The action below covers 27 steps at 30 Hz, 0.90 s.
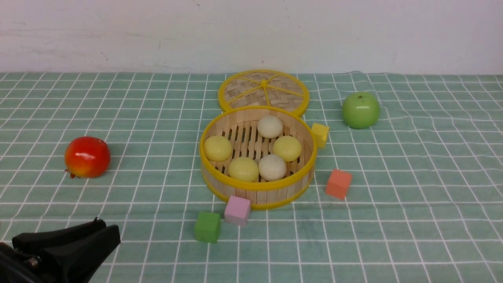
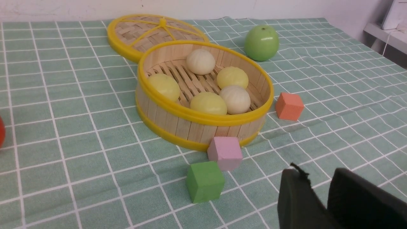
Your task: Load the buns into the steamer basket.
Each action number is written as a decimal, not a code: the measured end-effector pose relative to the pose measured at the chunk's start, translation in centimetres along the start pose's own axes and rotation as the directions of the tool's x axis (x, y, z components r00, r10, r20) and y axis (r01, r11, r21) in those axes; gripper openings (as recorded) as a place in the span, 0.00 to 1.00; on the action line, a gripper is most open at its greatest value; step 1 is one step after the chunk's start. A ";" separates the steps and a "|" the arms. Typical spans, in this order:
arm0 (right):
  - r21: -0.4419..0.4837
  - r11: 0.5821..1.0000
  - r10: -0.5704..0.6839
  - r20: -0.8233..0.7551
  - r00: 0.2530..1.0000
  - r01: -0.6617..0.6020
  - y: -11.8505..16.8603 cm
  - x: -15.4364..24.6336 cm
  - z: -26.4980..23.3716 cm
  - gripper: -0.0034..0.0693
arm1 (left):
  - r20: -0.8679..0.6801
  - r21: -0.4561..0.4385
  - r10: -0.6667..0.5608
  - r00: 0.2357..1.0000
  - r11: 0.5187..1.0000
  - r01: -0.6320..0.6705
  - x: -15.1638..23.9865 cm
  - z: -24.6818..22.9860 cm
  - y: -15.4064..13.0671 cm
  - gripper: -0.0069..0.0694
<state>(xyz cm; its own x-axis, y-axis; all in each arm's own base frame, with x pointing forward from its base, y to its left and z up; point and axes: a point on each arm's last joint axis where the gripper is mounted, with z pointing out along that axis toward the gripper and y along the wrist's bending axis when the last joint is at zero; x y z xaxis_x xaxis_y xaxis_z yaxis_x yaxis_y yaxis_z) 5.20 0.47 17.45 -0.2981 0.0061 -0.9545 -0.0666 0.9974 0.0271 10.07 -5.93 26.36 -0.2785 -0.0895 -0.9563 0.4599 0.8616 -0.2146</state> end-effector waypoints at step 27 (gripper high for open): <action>0.000 1.000 -0.001 0.002 1.000 0.001 0.0 0.0 0.0 0.07 | 0.190 -0.439 -0.018 0.982 0.893 0.101 7.8 -5.1 4.4 0.07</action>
<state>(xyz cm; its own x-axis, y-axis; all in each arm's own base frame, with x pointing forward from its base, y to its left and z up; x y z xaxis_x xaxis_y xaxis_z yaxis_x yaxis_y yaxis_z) 5.19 0.47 17.47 -0.2959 0.0052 -0.9552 -0.0665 0.9974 0.0261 5.63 -0.26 18.98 -0.1217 -0.1980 -0.9726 0.0126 0.9795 -0.2010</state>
